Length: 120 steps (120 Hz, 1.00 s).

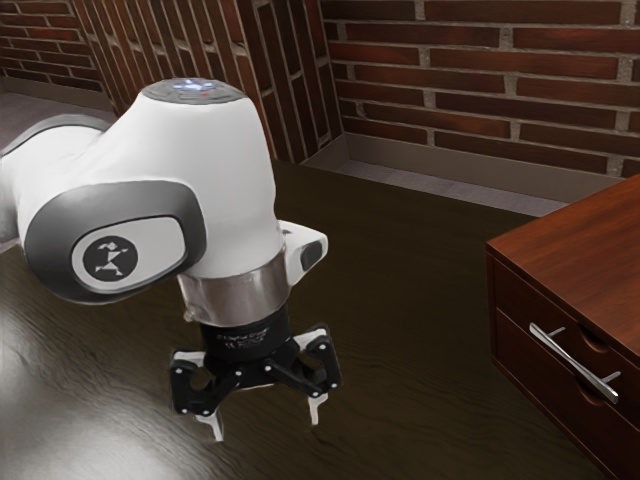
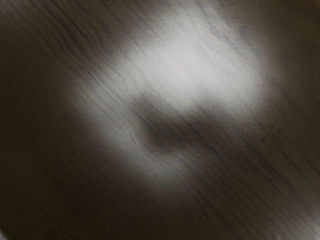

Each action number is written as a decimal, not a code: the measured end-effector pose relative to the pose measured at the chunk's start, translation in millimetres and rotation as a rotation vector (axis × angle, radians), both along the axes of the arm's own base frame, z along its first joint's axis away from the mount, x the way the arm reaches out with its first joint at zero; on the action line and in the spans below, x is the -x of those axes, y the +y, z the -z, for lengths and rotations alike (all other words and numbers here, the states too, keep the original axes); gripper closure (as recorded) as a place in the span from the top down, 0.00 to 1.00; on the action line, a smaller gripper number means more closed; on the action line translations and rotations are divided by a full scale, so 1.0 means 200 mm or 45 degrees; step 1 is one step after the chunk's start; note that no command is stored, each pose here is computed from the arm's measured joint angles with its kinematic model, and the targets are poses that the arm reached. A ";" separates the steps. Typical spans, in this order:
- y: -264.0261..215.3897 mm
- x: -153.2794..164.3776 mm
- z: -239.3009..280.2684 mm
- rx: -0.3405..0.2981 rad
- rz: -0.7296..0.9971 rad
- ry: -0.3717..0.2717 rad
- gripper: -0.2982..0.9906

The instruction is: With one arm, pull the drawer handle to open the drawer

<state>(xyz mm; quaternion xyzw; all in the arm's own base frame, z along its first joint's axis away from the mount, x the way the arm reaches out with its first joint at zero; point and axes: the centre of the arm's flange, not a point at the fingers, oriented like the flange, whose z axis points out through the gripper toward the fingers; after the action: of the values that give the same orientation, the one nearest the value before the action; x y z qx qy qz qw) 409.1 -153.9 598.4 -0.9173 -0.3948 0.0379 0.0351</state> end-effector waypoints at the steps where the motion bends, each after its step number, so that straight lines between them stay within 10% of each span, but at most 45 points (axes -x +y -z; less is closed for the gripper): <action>1: 0.00 0.00 0.00 -0.001 -0.008 -0.003 0.77; 120: -0.29 -0.51 0.08 0.073 -0.525 -0.198 0.77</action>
<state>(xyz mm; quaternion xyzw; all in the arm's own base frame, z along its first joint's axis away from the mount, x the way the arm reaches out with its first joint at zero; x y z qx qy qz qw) 511.8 -212.7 581.9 -0.8179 -0.5744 -0.0153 -0.0300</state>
